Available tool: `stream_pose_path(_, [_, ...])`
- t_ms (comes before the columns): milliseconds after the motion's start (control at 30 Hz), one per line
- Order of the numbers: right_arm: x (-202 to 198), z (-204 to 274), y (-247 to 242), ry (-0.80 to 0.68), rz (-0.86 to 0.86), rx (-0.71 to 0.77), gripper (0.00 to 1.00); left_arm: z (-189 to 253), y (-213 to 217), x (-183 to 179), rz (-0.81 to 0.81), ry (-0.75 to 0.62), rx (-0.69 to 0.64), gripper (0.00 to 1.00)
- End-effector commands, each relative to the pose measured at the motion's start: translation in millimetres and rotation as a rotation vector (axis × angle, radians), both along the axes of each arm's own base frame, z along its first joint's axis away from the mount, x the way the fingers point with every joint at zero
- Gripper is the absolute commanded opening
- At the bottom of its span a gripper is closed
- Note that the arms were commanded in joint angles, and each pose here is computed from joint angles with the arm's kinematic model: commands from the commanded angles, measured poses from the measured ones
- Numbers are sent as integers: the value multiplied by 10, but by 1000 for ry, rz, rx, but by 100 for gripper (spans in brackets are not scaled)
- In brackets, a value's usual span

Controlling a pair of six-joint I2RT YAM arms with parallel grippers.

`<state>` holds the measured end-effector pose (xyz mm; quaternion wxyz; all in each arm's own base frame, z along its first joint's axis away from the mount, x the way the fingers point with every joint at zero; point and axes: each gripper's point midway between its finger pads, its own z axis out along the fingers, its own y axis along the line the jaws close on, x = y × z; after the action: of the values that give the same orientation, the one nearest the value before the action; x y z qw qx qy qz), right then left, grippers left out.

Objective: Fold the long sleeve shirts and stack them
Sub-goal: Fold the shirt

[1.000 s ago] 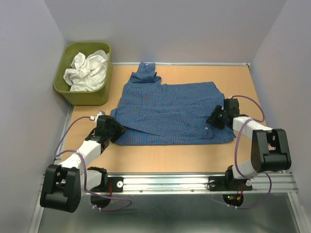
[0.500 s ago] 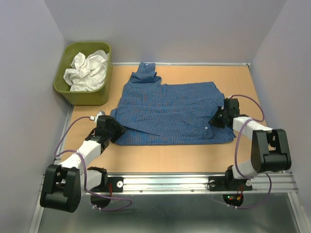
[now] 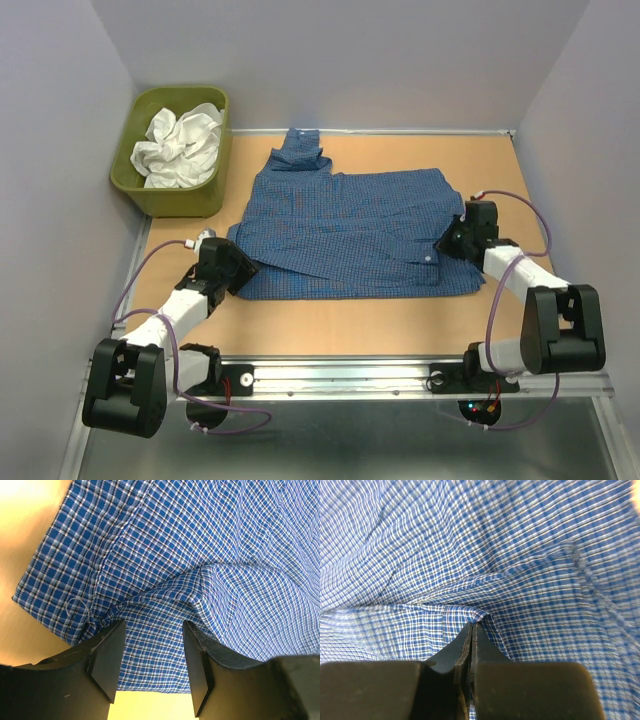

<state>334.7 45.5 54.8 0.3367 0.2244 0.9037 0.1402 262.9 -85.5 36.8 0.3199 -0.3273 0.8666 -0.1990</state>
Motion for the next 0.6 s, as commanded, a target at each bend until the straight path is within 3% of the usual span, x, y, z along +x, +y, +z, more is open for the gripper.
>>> stream_pose_path(0, [56,157,-240,-79,-81,-106,0,-16,47,1,23,-13,5,60])
stream_pose_path(233, [13,23,-316,-23,-110,-136,4,-18,47,-1,24,-11,5,60])
stream_pose_path(333, [17,23,-332,-14,-123,-142,28,25,35,8,17,-21,0,60])
stream_pose_path(367, [10,39,-331,-10,-119,-143,42,92,25,34,14,-40,-5,60])
stream_pose_path(467, [78,241,-287,-45,-84,-140,60,265,12,94,2,-82,-5,63])
stream_pose_path(567, [183,553,-78,-121,7,-65,71,530,-45,196,-28,-152,-17,66])
